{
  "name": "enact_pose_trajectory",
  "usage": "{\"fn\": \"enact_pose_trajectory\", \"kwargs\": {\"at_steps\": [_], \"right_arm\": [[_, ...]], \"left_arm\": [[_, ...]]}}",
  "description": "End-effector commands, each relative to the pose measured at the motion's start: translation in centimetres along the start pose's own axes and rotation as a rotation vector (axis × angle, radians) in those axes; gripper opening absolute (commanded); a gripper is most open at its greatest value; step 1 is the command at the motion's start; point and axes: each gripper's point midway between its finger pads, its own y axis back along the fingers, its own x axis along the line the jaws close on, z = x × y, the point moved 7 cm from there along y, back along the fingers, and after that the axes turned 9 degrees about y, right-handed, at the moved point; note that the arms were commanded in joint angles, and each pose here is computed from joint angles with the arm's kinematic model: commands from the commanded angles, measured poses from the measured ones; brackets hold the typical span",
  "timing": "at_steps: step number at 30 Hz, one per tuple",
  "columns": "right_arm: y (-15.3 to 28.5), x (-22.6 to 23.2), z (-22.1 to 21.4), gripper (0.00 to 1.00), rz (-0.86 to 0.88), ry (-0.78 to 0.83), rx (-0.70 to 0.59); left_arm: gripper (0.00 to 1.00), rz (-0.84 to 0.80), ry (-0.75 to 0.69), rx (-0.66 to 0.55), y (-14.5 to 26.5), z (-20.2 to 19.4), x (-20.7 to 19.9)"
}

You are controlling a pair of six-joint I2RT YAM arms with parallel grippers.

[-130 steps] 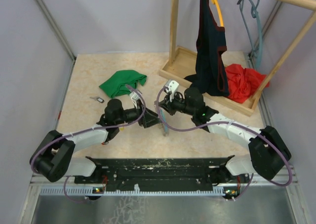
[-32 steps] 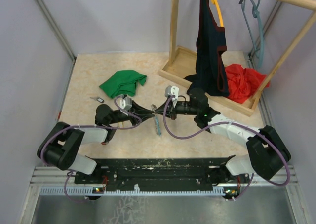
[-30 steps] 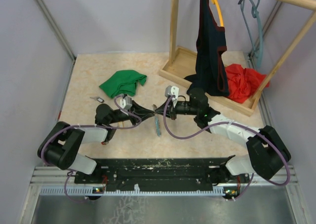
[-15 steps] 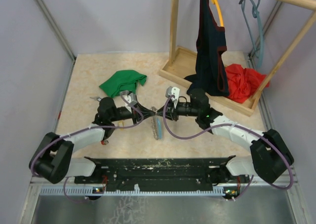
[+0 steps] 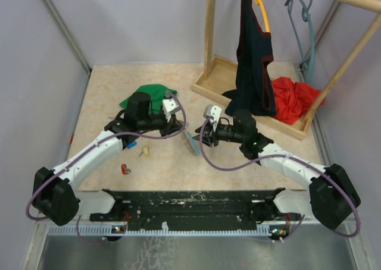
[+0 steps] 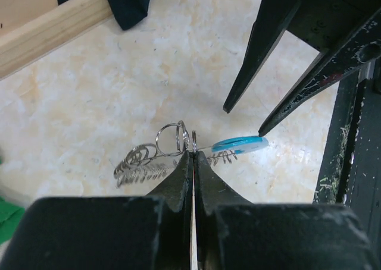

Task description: Put the keys on the keyring

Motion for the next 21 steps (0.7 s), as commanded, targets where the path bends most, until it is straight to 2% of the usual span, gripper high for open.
{"fn": "enact_pose_trajectory", "kwargs": {"at_steps": [1,13,21], "right_arm": [[0.0,-0.7,1.4,0.33,-0.028,0.076,-0.085],[-2.4,-1.9,0.8,0.36,0.004,0.116,-0.129],[-3.8,-1.7,0.7,0.40,0.108,0.103,-0.149]], "left_arm": [[0.00,0.032,-0.036,0.209,1.4,-0.9,-0.1],[0.00,-0.056,-0.126,0.190,1.9,-0.5,-1.1],[0.00,-0.086,-0.157,0.161,2.2,-0.1,-1.7]]}}
